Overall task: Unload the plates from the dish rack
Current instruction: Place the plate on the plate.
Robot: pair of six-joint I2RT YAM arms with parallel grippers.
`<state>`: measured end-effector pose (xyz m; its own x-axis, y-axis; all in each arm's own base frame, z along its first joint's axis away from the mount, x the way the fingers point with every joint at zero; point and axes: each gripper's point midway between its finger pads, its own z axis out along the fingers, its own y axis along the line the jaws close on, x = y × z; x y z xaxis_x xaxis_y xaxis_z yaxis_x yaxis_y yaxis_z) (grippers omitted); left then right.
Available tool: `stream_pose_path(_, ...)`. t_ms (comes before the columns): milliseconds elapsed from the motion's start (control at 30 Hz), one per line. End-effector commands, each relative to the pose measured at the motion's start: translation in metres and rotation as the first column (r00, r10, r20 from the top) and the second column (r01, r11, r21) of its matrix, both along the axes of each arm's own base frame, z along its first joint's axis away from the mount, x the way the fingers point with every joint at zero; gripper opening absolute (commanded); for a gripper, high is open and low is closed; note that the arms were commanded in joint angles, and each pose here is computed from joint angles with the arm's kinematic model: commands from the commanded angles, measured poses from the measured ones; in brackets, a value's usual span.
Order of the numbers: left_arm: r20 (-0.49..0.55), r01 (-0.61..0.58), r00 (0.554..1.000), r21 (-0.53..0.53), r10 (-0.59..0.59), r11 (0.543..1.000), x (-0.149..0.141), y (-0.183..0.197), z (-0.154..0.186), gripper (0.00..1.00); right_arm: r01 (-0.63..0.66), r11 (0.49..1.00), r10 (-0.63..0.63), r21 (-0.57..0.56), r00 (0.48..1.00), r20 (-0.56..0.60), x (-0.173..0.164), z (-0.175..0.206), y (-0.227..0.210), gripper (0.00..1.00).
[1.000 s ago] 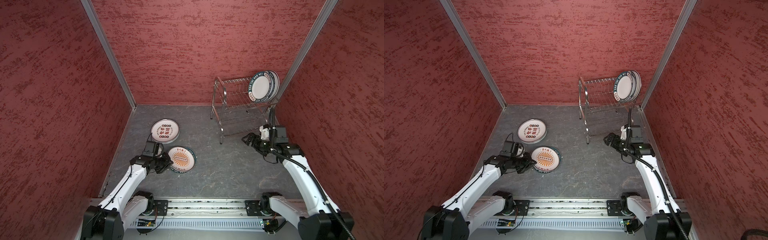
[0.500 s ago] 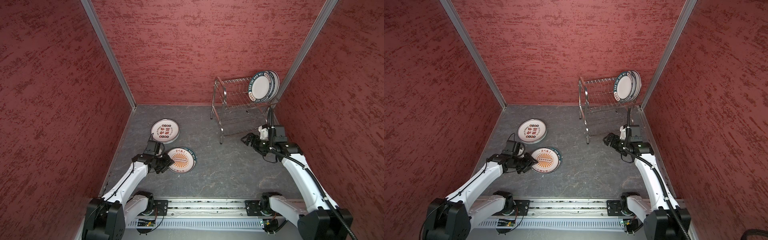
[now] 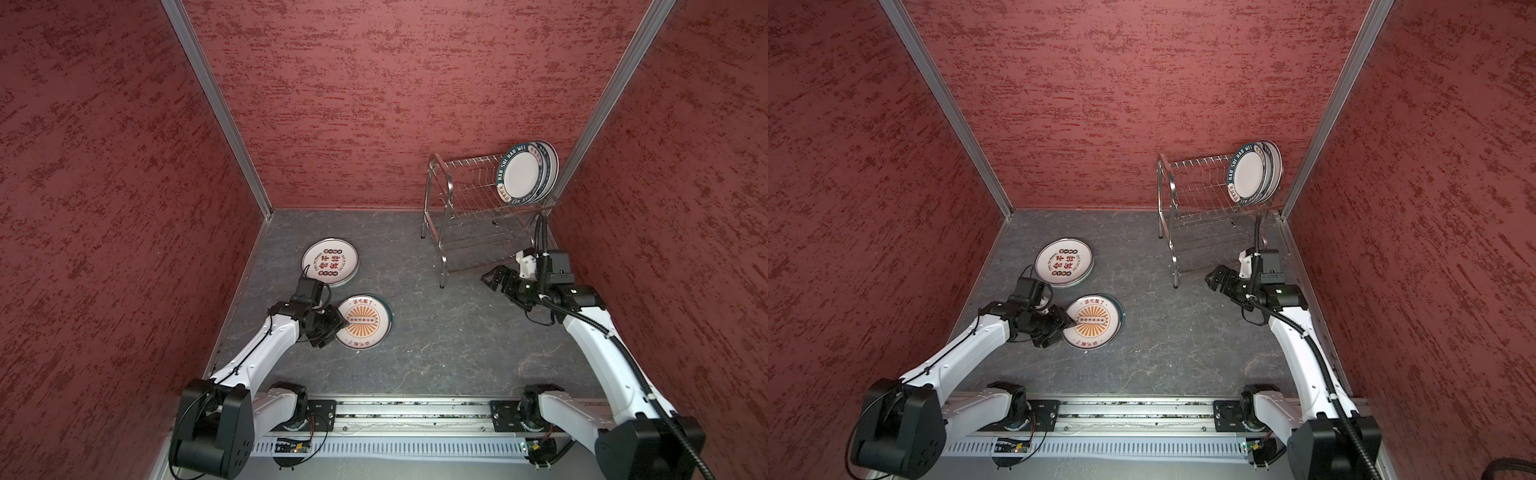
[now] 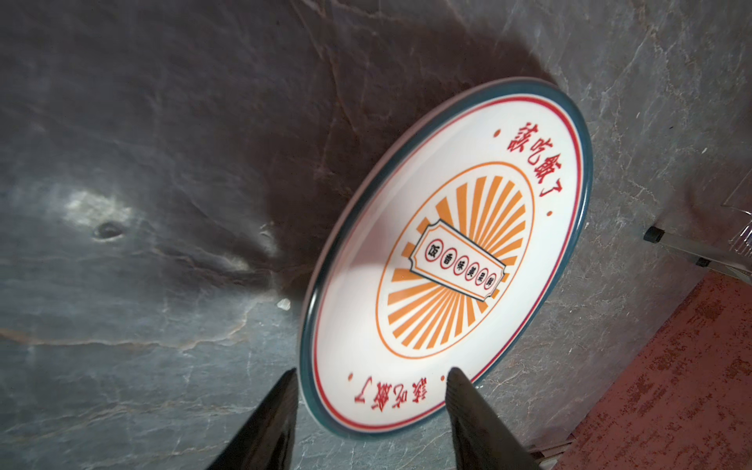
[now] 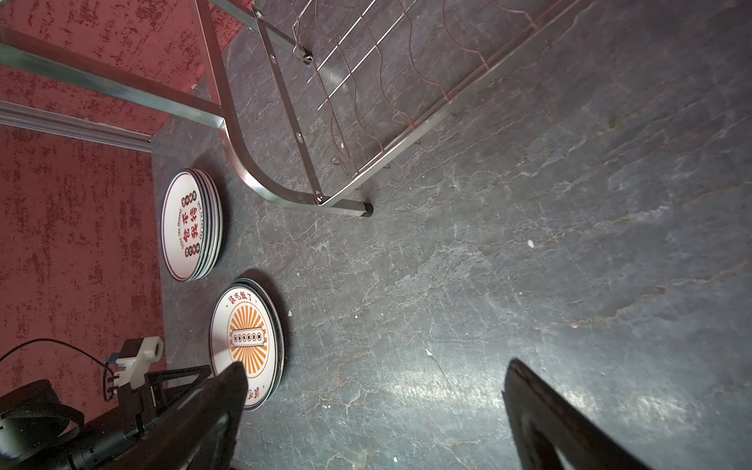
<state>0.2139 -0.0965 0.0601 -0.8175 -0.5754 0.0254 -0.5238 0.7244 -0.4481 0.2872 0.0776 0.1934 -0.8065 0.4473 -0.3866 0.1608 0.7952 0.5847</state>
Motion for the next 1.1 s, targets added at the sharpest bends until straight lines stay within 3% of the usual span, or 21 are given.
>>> stream_pose_path(0,0.021,0.022,1.000,0.010,-0.022,1.000,0.008,-0.002,0.005,0.60,-0.024,1.000,0.025,-0.003,1.000,0.016,0.000,-0.003,0.003,0.99)
stream_pose_path(233,0.031,0.039,0.999,0.021,-0.039,0.999,0.012,-0.006,0.009,0.64,-0.025,1.000,0.026,-0.017,1.000,0.012,-0.002,-0.006,0.001,0.99)
stream_pose_path(500,0.125,0.051,0.991,0.016,-0.053,0.999,0.016,-0.003,0.035,0.81,-0.033,0.996,0.038,-0.081,0.998,0.057,0.001,0.012,-0.006,0.99)
stream_pose_path(667,0.207,0.045,0.977,0.009,-0.046,0.999,0.030,0.002,0.061,0.99,0.011,0.980,0.021,-0.197,0.987,0.160,0.009,0.059,-0.023,0.99)
stream_pose_path(833,0.259,0.046,0.965,0.006,-0.046,0.999,0.038,0.004,0.087,1.00,0.065,0.960,0.016,-0.274,0.959,0.284,0.023,0.121,-0.036,0.99)
stream_pose_path(1067,0.322,0.027,0.946,-0.023,-0.018,0.999,0.029,0.009,0.114,0.99,0.193,0.902,-0.023,-0.386,0.914,0.404,0.051,0.209,-0.061,0.99)
